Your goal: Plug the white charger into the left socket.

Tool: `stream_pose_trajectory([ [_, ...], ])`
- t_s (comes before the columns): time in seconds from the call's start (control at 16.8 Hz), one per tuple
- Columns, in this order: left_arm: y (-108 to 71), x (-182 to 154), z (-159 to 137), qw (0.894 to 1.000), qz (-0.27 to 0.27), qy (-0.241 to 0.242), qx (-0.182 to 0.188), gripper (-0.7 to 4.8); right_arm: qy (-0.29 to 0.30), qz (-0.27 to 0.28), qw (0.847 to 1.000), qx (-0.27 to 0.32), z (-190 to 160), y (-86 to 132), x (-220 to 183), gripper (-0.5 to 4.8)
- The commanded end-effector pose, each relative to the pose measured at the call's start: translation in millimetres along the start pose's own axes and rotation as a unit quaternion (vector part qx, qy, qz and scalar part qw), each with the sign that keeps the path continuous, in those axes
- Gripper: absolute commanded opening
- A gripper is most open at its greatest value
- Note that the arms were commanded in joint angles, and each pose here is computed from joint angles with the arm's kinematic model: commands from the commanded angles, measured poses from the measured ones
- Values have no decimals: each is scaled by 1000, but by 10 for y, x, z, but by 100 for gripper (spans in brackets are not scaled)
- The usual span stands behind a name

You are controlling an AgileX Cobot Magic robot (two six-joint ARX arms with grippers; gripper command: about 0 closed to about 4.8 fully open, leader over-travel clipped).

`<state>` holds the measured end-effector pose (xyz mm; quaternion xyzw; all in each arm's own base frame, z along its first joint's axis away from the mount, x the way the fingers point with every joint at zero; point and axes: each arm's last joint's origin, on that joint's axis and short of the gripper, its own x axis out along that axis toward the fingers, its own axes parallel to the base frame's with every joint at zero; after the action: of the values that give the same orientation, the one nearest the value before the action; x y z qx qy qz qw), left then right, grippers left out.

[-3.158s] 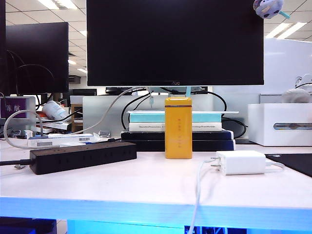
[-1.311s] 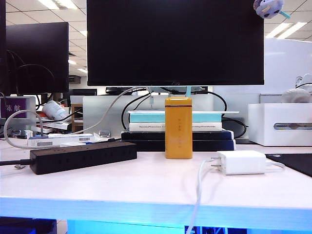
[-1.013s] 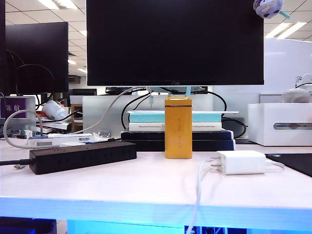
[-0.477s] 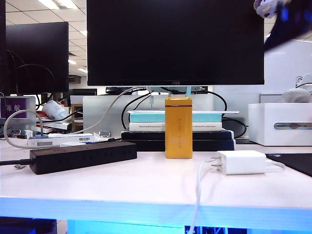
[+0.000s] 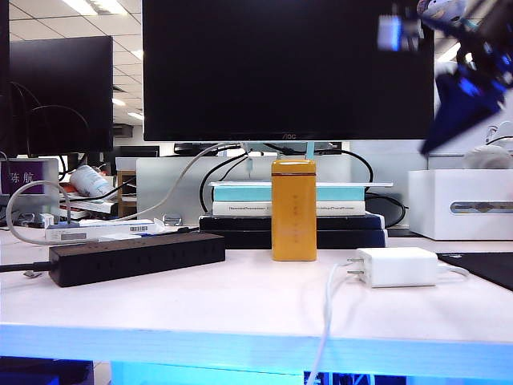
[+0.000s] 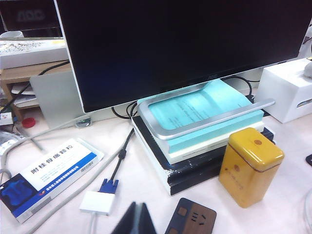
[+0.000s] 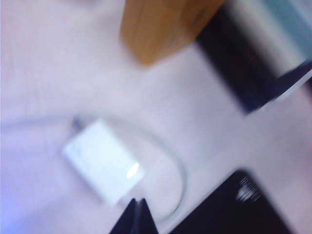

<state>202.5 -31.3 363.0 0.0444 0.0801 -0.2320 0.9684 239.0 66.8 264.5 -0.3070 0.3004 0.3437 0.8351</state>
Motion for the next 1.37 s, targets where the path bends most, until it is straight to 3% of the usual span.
stream_pose_trajectory([
  [0.06,-1,-13,41,1000,0,-14,7,-4,50,50,996,-55,-99,52,107,332],
  [0.12,0,-12,41,1000,0,-14,7,-4,62,62,994,-64,-125,58,161,479],
  [0.6,0,-12,40,1000,-1,-14,7,-4,70,119,985,-106,-214,50,568,479],
  [0.83,0,-12,40,1000,-1,-13,7,-4,47,100,986,-126,-195,-7,794,479],
  [1.01,0,-12,40,1000,-1,-13,7,-4,43,96,986,-127,-188,-24,826,479],
  [1.37,0,-12,38,1000,0,-12,6,-4,75,146,980,-108,-302,26,1005,479],
])
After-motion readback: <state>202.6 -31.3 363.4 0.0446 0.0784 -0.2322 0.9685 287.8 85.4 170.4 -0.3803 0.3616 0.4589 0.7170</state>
